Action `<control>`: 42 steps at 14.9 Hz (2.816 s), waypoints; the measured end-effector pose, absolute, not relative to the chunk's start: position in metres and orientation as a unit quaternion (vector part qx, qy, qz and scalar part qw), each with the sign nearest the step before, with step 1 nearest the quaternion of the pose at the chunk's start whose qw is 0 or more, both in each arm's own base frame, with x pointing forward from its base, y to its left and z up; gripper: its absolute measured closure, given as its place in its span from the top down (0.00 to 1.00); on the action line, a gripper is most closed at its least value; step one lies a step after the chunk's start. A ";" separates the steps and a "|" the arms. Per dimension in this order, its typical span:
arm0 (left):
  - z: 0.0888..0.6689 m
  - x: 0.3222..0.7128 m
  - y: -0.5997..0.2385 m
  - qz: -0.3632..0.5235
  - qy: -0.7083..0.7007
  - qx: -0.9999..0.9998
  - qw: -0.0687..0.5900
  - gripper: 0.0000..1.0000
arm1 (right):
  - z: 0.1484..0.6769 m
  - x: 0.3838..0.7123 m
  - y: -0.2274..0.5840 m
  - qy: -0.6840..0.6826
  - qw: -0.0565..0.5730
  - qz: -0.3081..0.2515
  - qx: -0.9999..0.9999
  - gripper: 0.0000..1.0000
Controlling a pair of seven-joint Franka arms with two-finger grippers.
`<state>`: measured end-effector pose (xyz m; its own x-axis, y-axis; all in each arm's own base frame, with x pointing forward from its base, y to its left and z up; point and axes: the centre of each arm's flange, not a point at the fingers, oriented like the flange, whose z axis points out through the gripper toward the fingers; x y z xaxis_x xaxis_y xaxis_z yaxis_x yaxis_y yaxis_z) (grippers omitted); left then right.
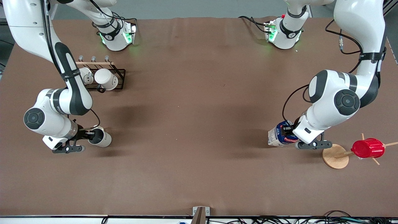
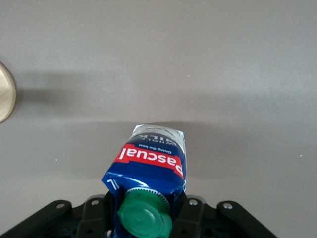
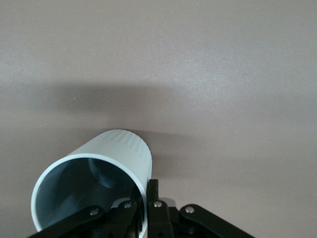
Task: Place cup and milk on table
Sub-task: 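Carry the mug and the milk carton toward each other at table center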
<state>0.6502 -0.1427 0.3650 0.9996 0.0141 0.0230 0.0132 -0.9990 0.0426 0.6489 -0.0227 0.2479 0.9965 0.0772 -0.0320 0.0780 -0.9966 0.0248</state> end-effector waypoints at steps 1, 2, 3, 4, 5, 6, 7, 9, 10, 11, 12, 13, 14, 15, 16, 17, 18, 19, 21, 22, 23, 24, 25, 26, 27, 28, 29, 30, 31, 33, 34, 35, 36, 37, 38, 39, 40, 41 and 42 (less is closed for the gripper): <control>0.365 0.650 -0.143 0.012 0.007 1.000 0.021 0.38 | 0.248 0.649 -0.023 0.039 0.013 -0.016 0.999 0.05; 0.366 0.650 -0.143 0.012 0.006 1.000 0.021 0.38 | 0.248 0.649 -0.023 0.039 0.013 -0.015 0.999 0.05; 0.366 0.650 -0.144 0.012 0.006 1.000 0.021 0.38 | 0.248 0.649 -0.023 0.039 0.013 -0.015 0.999 0.05; 0.366 0.650 -0.144 0.012 0.006 1.000 0.021 0.38 | 0.249 0.650 -0.023 0.039 0.013 -0.014 0.999 0.05; 0.366 0.650 -0.144 0.012 0.006 1.000 0.021 0.38 | 0.250 0.651 -0.023 0.039 0.013 -0.013 0.999 0.05; 0.366 0.650 -0.144 0.012 0.006 1.000 0.021 0.38 | 0.253 0.653 -0.023 0.038 0.014 -0.009 0.999 0.05; 0.366 0.650 -0.145 0.012 0.005 1.000 0.021 0.38 | 0.259 0.656 -0.023 0.038 0.014 -0.006 0.999 0.05; 0.366 0.650 -0.146 0.011 0.004 1.000 0.021 0.38 | 0.275 0.665 -0.020 0.030 0.013 -0.011 0.999 0.05; 0.366 0.650 -0.147 0.012 0.003 1.000 0.021 0.38 | 0.286 0.670 -0.015 0.021 0.013 -0.015 1.000 0.05; 0.367 0.650 -0.149 0.012 0.002 1.000 0.022 0.38 | 0.298 0.675 -0.005 0.008 0.013 -0.018 1.000 0.05; 0.367 0.649 -0.150 0.013 0.001 1.000 0.022 0.38 | 0.308 0.679 0.009 -0.005 0.013 -0.020 1.000 0.05; 0.368 0.649 -0.151 0.013 0.000 1.000 0.022 0.38 | 0.316 0.682 0.027 -0.020 0.013 -0.019 1.000 0.05; 0.368 0.649 -0.152 0.013 0.000 1.000 0.022 0.38 | 0.322 0.683 0.050 -0.036 0.011 -0.016 0.999 0.05; 0.368 0.649 -0.152 0.013 0.000 1.000 0.022 0.38 | 0.326 0.683 0.074 -0.054 0.003 -0.012 0.998 0.05; 0.368 0.649 -0.152 0.013 0.000 1.000 0.022 0.38 | 0.330 0.682 0.098 -0.072 -0.012 -0.010 0.997 0.05; 0.368 0.649 -0.152 0.013 0.000 1.000 0.022 0.38 | 0.335 0.681 0.122 -0.088 -0.028 -0.009 0.996 0.05; 0.368 0.649 -0.152 0.013 0.000 1.000 0.022 0.38 | 0.339 0.678 0.143 -0.102 -0.041 -0.009 0.994 0.05; 0.368 0.649 -0.152 0.013 -0.001 1.000 0.023 0.38 | 0.341 0.675 0.163 -0.115 -0.050 -0.011 0.992 0.05; 0.368 0.649 -0.155 0.013 -0.002 1.000 0.023 0.38 | 0.340 0.665 0.201 -0.138 -0.054 -0.018 0.989 0.05; 0.368 0.648 -0.157 0.012 -0.004 1.000 0.024 0.38 | 0.335 0.659 0.221 -0.149 -0.052 -0.022 0.987 0.05; 0.369 0.647 -0.160 0.012 -0.006 1.000 0.024 0.38 | 0.329 0.653 0.241 -0.161 -0.051 -0.024 0.985 0.05; 0.369 0.647 -0.162 0.012 -0.008 1.000 0.024 0.38 | 0.323 0.648 0.260 -0.170 -0.051 -0.022 0.984 0.05; 0.369 0.646 -0.165 0.012 -0.007 1.000 0.024 0.38 | 0.316 0.644 0.277 -0.177 -0.052 -0.019 0.983 0.05; 0.369 0.645 -0.169 0.012 -0.002 1.000 0.025 0.38 | 0.310 0.639 0.293 -0.183 -0.053 -0.017 0.981 0.05; 0.369 0.643 -0.176 0.012 0.004 1.000 0.025 0.38 | 0.303 0.633 0.307 -0.189 -0.051 -0.019 0.980 0.05; 0.369 0.642 -0.183 0.012 0.008 1.000 0.026 0.38 | 0.296 0.626 0.321 -0.194 -0.050 -0.021 0.980 0.05; 0.371 0.640 -0.192 0.013 0.010 0.999 0.027 0.38 | 0.289 0.620 0.336 -0.200 -0.050 -0.020 0.978 0.05; 0.374 0.637 -0.204 0.015 0.013 0.999 0.029 0.38 | 0.284 0.613 0.352 -0.208 -0.053 -0.015 0.977 0.05; 0.376 0.634 -0.217 0.016 0.016 0.999 0.030 0.38 | 0.278 0.607 0.366 -0.214 -0.056 -0.011 0.975 0.05; 0.381 0.626 -0.245 0.019 0.028 0.999 0.033 0.38 | 0.266 0.593 0.392 -0.221 -0.058 -0.008 0.974 0.05; 0.382 0.621 -0.259 0.019 0.037 0.999 0.034 0.38 | 0.261 0.588 0.400 -0.221 -0.057 -0.009 0.974 0.05; 0.382 0.616 -0.274 0.018 0.047 0.998 0.035 0.38 | 0.257 0.583 0.407 -0.218 -0.056 -0.010 0.974 0.05; 0.380 0.610 -0.291 0.016 0.056 0.998 0.037 0.38 | 0.253 0.578 0.413 -0.216 -0.054 -0.012 0.975 0.05; 0.378 0.604 -0.307 0.014 0.067 0.997 0.038 0.38 | 0.251 0.576 0.416 -0.214 -0.053 -0.013 0.975 0.05; 0.375 0.599 -0.323 0.012 0.076 0.996 0.039 0.38 | 0.249 0.574 0.418 -0.212 -0.052 -0.014 0.976 0.05; 0.370 0.595 -0.339 0.008 0.084 0.996 0.040 0.38 | 0.249 0.574 0.419 -0.212 -0.052 -0.013 0.976 0.05; 0.363 0.589 -0.355 0.004 0.091 0.995 0.040 0.38 | 0.249 0.573 0.420 -0.211 -0.053 -0.012 0.976 0.05; 0.356 0.584 -0.370 0.000 0.097 0.994 0.040 0.38 | 0.249 0.573 0.421 -0.210 -0.053 -0.012 0.976 0.05; 0.350 0.581 -0.384 -0.003 0.104 0.994 0.041 0.38 | 0.249 0.572 0.423 -0.208 -0.054 -0.011 0.976 0.05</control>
<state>0.5807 -0.3840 0.3502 0.9784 0.2063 -0.0144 0.2068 -0.9751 0.0808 0.5716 0.4228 0.2486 0.9129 -0.4059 -0.0437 -0.4082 -0.9073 -0.1003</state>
